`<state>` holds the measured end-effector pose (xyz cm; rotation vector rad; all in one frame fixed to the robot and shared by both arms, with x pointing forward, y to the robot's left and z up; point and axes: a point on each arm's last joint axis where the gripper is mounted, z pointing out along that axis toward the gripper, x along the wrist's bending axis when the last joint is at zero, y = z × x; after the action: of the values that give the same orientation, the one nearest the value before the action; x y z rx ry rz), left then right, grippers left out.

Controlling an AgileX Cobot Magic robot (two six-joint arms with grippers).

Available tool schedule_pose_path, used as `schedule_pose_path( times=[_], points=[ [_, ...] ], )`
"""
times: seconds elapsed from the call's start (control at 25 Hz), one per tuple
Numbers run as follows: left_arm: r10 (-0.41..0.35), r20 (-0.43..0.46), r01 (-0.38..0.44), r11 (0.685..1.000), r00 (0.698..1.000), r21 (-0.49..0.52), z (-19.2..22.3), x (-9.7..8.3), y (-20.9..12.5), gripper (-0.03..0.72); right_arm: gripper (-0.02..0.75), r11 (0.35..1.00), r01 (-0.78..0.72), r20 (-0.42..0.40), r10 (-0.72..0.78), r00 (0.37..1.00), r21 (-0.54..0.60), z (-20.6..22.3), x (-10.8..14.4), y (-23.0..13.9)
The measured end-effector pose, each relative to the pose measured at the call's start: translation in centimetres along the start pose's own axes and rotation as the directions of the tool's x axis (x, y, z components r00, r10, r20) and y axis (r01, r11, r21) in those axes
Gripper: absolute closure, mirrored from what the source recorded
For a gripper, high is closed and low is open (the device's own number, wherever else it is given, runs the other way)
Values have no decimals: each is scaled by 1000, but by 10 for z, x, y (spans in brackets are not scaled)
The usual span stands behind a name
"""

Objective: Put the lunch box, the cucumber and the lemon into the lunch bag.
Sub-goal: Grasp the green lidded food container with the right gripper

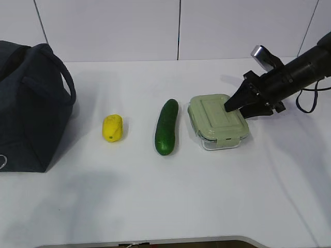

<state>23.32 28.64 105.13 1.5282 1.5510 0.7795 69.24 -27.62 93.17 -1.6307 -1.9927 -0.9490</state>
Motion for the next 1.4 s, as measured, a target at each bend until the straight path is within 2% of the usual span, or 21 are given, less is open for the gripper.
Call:
schedule_pose_path(
  times=[0.32,1.4],
  points=[
    [0,0,0,1000,1000,0,0,0,0,257,267,1000,5,18,-5,1000,14,0,-2,-1],
    [0,0,0,1000,1000,0,0,0,0,257,258,997,-65,59,63,996,42,-4,-1,-4]
  ],
)
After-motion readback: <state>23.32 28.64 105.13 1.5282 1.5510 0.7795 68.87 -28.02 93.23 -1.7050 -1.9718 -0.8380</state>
